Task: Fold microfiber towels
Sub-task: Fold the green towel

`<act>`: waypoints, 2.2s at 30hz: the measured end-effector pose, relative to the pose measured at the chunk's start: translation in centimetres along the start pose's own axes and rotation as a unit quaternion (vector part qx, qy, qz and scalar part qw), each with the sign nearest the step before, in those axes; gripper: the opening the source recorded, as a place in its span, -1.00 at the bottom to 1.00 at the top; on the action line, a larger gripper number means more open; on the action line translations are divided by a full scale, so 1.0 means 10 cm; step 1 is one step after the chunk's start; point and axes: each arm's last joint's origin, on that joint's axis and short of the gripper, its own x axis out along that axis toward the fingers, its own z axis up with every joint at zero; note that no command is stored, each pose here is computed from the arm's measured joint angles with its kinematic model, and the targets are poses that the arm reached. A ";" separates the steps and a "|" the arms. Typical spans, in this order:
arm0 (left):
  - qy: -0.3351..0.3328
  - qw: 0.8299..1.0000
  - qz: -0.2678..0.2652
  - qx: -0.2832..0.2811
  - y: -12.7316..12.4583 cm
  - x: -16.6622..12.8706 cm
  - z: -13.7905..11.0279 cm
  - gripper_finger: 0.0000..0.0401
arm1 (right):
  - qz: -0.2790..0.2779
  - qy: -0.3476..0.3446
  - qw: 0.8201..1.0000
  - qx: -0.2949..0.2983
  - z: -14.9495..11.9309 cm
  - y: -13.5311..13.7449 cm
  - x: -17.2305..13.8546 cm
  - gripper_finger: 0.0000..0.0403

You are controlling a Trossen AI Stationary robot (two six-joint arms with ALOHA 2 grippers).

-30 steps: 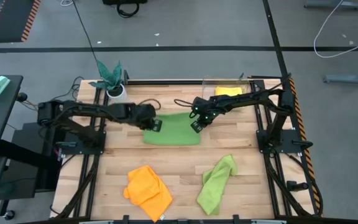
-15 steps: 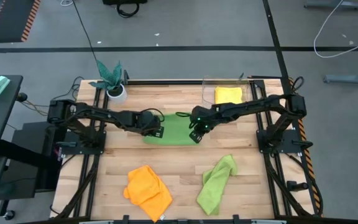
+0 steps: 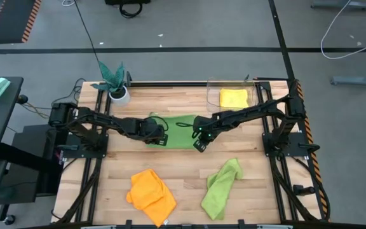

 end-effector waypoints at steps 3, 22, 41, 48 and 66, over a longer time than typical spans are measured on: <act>0.005 1.000 -0.001 0.003 -0.02 -0.02 -0.08 -0.97 | -0.003 0.011 1.000 -0.005 -0.07 0.03 0.03 -1.00; 0.037 0.999 0.006 0.003 -0.08 -0.07 -0.62 -0.93 | -0.015 0.048 0.999 0.011 -0.69 0.11 -0.10 -1.00; -0.084 0.996 -0.002 0.005 -0.14 -0.41 -0.27 -0.77 | 0.002 -0.048 0.996 0.075 -0.47 -0.09 -0.59 -0.79; -0.073 0.991 0.116 -0.002 0.12 -0.46 -0.25 -0.83 | 0.027 -0.045 0.992 0.112 -0.63 -0.35 -0.63 -0.59; -0.068 0.992 -0.038 -0.096 0.64 -0.21 -0.30 -0.63 | 0.134 -0.093 0.967 0.198 -1.18 -0.75 -0.54 -0.44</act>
